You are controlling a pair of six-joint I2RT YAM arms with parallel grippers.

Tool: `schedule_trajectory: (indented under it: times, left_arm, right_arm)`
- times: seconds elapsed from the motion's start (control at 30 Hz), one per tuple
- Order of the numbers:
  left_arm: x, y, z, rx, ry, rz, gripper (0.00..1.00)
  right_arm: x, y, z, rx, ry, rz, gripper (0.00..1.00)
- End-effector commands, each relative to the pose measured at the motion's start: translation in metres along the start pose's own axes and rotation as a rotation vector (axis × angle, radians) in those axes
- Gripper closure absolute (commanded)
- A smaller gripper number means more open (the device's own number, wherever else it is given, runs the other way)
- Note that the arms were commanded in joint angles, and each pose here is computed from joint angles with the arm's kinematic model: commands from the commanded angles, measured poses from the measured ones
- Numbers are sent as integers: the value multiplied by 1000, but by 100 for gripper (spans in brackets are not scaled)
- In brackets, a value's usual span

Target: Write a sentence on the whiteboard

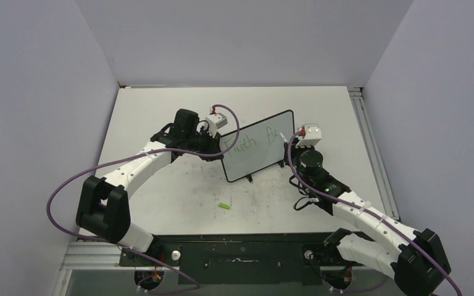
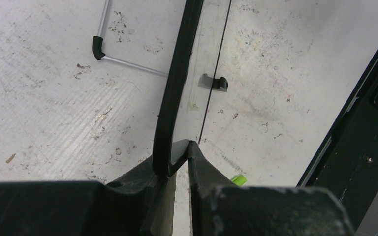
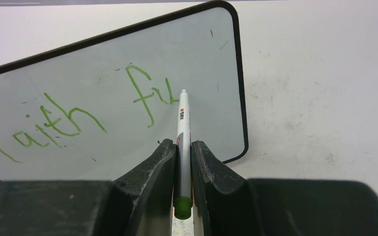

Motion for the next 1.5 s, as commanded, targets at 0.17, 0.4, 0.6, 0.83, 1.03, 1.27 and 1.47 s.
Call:
schedule_trajectory:
  times: [0.17, 0.4, 0.6, 0.83, 1.03, 1.27, 1.47]
  left_arm:
    - [8, 10, 6, -78, 75, -21, 100]
    - [8, 9, 6, -78, 75, -21, 100]
    - [8, 9, 6, -78, 75, -21, 100]
    - [8, 10, 6, -78, 75, -21, 100]
    - [8, 10, 6, -78, 75, -22, 100]
    - [8, 10, 6, -78, 75, -21, 100]
    - [8, 10, 6, -80, 74, -22, 100]
  right_arm:
    - [1, 23, 0, -21, 22, -73, 95]
    - [-5, 22, 3, -16, 29, -74, 95]
    - [-10, 20, 4, -12, 28, -77, 95]
    - [-12, 19, 3, -7, 15, -76, 95]
    - [-14, 15, 1, -4, -9, -65, 95]
    - [-16, 15, -3, -8, -49, -63, 95]
    - [-15, 22, -5, -12, -59, -84, 95]
Point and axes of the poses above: each gripper's point midway between its finger pads, its own x axis back along the fingers, its own z axis along the line the jaws close on, y = z × x, the point moved 6 cm from there along x, back along the fingers, and after that the axes turned 8 degrees about x, right-handed, at the moved point
